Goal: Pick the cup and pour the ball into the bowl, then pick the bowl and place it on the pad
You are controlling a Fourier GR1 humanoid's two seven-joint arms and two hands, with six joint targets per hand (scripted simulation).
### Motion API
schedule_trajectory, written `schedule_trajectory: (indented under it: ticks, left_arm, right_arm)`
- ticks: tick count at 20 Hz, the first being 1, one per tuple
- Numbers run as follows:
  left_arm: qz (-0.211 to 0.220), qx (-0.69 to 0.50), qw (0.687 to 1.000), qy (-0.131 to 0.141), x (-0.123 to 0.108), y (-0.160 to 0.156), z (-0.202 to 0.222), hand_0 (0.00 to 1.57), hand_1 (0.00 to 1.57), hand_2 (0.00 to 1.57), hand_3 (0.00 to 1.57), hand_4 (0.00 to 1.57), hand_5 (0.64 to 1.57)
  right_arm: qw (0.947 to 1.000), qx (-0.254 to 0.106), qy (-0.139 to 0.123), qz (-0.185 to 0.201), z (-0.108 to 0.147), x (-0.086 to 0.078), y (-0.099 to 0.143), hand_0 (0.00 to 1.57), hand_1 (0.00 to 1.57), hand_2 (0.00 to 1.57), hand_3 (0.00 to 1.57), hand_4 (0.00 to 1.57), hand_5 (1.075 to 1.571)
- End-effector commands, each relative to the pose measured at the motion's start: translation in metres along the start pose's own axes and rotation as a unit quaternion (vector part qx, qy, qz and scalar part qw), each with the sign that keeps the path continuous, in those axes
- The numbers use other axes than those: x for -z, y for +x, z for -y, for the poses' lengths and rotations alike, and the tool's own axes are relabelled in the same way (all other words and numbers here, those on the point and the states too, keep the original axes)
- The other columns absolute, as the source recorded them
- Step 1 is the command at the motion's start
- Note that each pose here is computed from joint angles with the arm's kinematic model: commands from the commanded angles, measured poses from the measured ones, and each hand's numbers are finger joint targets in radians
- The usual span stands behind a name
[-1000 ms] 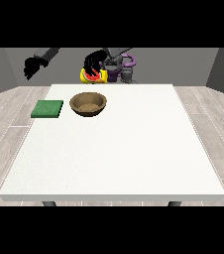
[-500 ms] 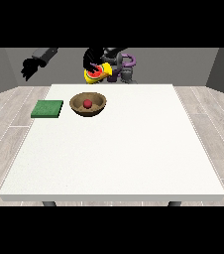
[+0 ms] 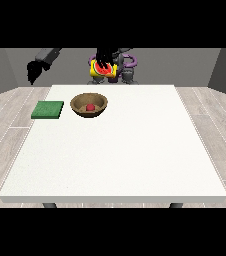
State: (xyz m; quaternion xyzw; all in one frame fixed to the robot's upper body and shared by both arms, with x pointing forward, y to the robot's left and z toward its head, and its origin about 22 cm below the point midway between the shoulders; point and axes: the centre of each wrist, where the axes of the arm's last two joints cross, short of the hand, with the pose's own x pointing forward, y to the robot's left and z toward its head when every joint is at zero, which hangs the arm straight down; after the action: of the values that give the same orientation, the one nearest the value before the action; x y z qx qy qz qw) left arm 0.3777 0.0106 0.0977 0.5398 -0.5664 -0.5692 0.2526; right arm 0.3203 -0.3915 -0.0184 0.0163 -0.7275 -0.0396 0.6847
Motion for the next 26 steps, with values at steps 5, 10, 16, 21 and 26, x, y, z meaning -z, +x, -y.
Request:
schedule_trajectory:
  ticks: [5, 10, 16, 21, 26]
  left_arm:
    - [-0.139, -0.334, 0.929, 0.079, -0.022, -0.034, 0.003, 1.35, 1.35, 1.57, 1.57, 1.09, 1.559]
    - [-0.202, -0.5, 0.828, 0.151, -0.039, -0.055, -0.001, 1.31, 1.31, 1.57, 1.56, 0.94, 1.551]
    - [-0.209, -0.622, 0.746, 0.114, -0.08, -0.072, 0.043, 0.0, 0.0, 0.0, 0.0, 0.62, 1.568]
    - [-0.18, -0.687, 0.701, 0.061, -0.104, -0.083, 0.077, 0.0, 0.0, 0.0, 0.0, 0.0, 0.727]
    - [-0.182, -0.691, 0.698, 0.053, -0.115, -0.093, 0.099, 0.0, 0.0, 0.0, 0.0, 0.0, 0.724]
  right_arm:
    - [0.9998, 0.02, 0.005, -0.007, -0.054, 0.029, 0.001, 0.0, 0.0, 0.18, 0.27, 0.75, 1.554]
    - [0.9978, 0.037, 0.013, -0.054, -0.086, 0.032, -0.012, 0.0, 0.0, 0.0, 0.0, 0.71, 1.568]
    - [0.9974, 0.048, 0.011, -0.053, -0.121, 0.049, 0.005, 0.0, 0.0, 0.0, 0.0, 0.57, 1.571]
    - [0.9968, 0.041, 0.009, -0.068, -0.157, 0.046, -0.002, 0.0, 0.0, 0.0, 0.0, 0.0, 1.57]
    - [0.9943, 0.036, -0.003, -0.1, -0.153, 0.031, -0.019, 0.0, 0.0, 0.0, 0.0, 0.0, 1.571]
